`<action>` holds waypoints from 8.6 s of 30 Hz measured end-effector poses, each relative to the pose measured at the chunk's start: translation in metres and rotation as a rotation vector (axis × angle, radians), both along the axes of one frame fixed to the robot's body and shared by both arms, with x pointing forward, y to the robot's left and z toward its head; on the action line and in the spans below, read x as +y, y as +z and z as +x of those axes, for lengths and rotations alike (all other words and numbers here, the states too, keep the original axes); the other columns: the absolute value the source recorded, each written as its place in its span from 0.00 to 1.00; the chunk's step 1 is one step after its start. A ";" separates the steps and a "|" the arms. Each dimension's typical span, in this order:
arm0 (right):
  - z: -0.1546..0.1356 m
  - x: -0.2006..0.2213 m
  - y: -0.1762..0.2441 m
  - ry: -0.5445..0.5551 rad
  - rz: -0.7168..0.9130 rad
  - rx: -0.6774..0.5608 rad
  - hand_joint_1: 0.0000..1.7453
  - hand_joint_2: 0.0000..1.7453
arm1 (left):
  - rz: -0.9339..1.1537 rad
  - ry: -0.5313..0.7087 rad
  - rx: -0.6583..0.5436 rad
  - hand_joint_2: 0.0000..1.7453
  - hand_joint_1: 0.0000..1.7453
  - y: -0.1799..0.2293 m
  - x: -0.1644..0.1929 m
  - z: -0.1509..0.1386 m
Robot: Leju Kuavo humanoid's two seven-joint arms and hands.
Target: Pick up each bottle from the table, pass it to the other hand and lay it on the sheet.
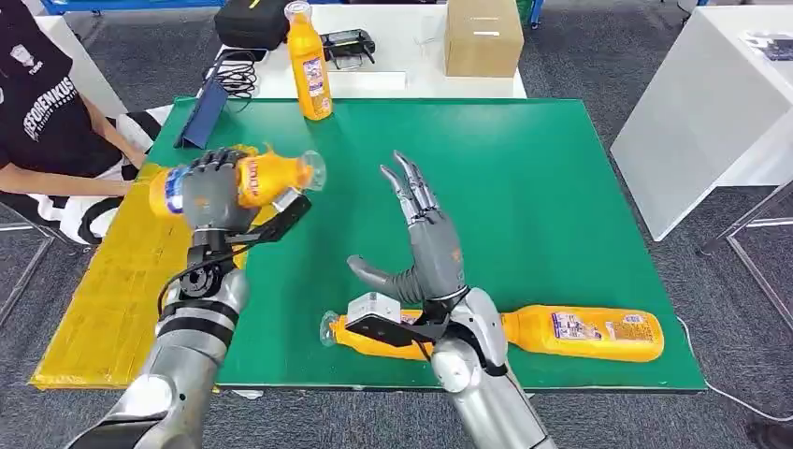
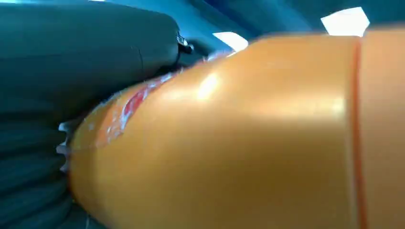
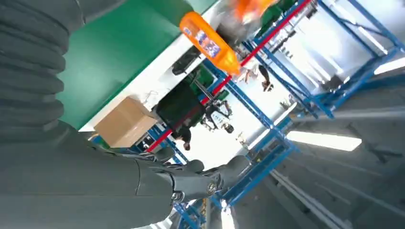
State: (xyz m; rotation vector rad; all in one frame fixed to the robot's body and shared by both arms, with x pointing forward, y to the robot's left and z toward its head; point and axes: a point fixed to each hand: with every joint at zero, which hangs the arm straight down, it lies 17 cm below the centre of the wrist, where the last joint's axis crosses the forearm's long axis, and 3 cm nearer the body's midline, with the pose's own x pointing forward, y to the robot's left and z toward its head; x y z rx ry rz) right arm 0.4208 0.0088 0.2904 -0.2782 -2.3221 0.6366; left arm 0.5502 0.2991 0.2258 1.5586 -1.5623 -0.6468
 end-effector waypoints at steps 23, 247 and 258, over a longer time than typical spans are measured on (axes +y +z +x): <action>-0.015 0.022 -0.008 0.080 -0.080 -0.020 0.00 1.00 | 0.380 -0.290 0.410 1.00 1.00 -0.160 -0.069 -0.010; 0.040 -0.037 -0.056 -0.226 -0.141 0.023 1.00 1.00 | -1.402 -1.497 0.302 1.00 0.00 0.021 -0.269 -0.075; 0.034 -0.022 -0.053 -0.220 -0.181 -0.018 1.00 1.00 | -1.390 -1.481 0.338 1.00 0.00 0.012 -0.281 -0.077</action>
